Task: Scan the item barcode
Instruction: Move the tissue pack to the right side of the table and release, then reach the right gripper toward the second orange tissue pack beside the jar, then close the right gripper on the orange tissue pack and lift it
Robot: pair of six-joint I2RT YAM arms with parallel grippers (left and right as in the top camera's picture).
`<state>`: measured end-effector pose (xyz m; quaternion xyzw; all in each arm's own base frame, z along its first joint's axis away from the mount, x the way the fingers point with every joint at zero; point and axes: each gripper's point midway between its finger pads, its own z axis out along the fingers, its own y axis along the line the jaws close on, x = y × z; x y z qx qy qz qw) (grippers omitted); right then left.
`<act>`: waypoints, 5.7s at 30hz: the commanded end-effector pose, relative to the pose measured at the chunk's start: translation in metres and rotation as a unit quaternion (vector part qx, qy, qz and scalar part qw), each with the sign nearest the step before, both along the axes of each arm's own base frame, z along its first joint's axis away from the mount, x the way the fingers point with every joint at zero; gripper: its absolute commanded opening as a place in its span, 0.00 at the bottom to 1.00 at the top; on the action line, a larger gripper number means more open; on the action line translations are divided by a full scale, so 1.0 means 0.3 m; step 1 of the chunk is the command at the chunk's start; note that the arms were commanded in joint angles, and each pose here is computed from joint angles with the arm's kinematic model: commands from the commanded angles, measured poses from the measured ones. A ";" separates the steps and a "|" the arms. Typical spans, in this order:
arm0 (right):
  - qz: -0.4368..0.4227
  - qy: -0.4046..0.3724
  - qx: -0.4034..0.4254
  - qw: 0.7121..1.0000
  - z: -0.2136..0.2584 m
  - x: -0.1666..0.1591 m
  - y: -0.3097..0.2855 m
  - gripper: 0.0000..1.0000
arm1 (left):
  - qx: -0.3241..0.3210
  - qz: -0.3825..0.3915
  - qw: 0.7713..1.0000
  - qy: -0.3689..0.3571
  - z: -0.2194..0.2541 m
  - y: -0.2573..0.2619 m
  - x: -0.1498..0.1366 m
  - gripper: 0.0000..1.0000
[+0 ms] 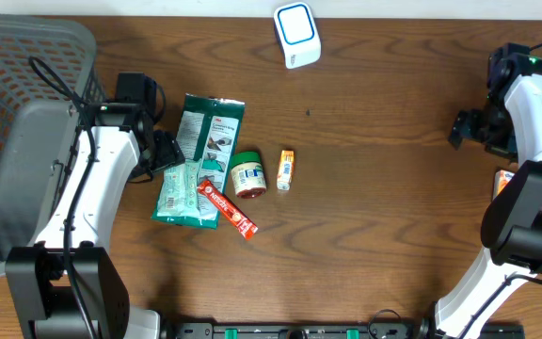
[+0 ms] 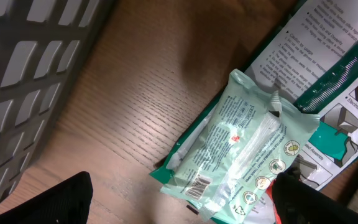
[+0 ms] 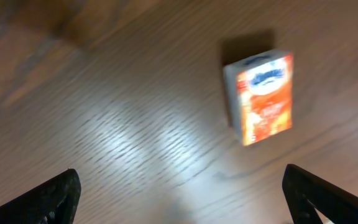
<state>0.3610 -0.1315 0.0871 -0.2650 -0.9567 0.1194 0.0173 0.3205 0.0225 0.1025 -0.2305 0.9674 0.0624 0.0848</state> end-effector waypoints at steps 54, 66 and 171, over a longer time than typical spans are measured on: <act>0.327 -0.157 0.183 0.914 -0.110 0.017 1.358 0.04 | 0.004 0.002 1.000 -0.015 0.033 0.010 0.009 0.93; 0.335 -0.151 0.182 0.912 -0.145 -0.011 1.404 0.02 | 0.004 0.002 1.000 -0.015 0.033 0.010 0.009 0.93; 0.402 -0.137 -0.050 0.904 -0.037 -0.062 1.084 0.50 | 0.004 0.002 1.000 -0.015 0.033 0.010 0.009 0.93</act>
